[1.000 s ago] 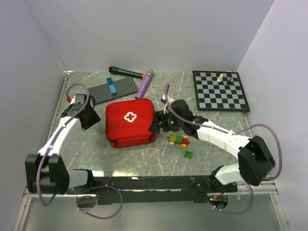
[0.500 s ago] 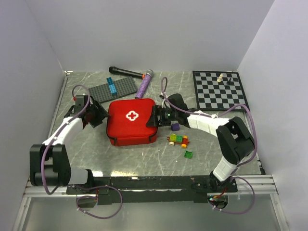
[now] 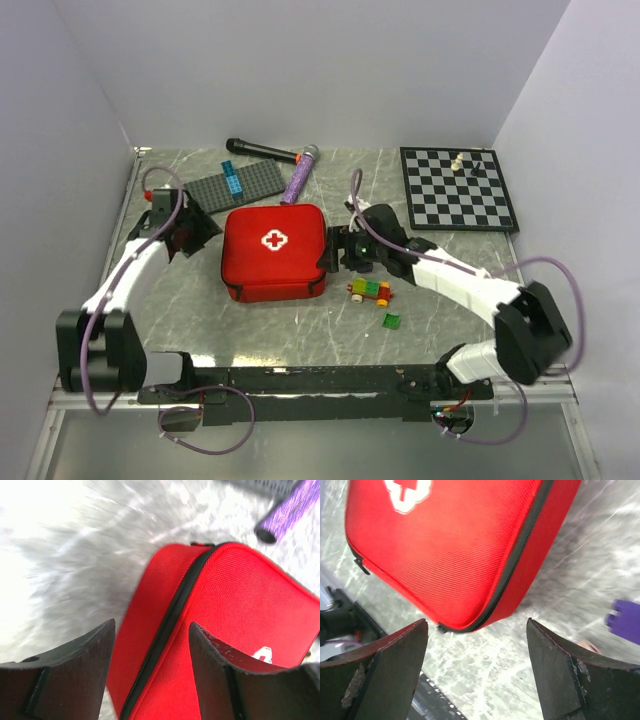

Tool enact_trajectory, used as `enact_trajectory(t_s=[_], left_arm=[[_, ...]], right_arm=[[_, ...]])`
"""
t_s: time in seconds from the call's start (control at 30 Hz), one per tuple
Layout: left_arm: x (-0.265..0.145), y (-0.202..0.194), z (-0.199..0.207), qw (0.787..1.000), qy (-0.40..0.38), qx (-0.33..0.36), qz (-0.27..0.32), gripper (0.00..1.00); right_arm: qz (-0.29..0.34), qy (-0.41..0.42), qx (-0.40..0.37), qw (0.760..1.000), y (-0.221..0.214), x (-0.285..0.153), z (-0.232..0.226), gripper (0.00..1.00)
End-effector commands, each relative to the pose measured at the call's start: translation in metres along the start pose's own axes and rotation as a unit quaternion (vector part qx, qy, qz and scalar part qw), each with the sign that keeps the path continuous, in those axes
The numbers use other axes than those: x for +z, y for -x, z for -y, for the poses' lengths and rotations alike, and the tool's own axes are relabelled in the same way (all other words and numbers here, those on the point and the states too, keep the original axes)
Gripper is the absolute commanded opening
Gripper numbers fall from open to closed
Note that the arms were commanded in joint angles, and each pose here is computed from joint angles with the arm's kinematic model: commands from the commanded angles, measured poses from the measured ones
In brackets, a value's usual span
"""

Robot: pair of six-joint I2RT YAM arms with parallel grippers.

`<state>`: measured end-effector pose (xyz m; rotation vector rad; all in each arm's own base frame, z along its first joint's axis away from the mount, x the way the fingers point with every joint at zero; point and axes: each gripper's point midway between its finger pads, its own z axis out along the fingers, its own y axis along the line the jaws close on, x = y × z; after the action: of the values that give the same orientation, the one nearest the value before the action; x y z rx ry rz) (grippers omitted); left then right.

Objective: Organize the medicine kit

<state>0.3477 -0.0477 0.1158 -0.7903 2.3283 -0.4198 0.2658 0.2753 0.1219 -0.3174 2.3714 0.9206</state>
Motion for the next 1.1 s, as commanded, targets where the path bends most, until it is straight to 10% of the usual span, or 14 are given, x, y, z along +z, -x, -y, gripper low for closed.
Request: enact_trajectory(t_s=[0.0, 0.4, 1.07], left_arm=[[-0.047, 0.029, -0.009, 0.995, 0.027, -0.02, 0.091, 0.65], [-0.093, -0.051, 0.124, 0.967, -0.251, 0.033, -0.034, 0.63], [-0.032, -0.12, 0.106, 0.97, -0.196, 0.069, -0.127, 0.6]], right_arm=[[0.02, -0.05, -0.094, 0.994, -0.007, -0.024, -0.01, 0.85], [-0.005, -0.1, -0.138, 0.985, -0.041, 0.003, -0.021, 0.79], [0.071, -0.162, -0.105, 0.979, -0.029, 0.043, -0.022, 0.6]])
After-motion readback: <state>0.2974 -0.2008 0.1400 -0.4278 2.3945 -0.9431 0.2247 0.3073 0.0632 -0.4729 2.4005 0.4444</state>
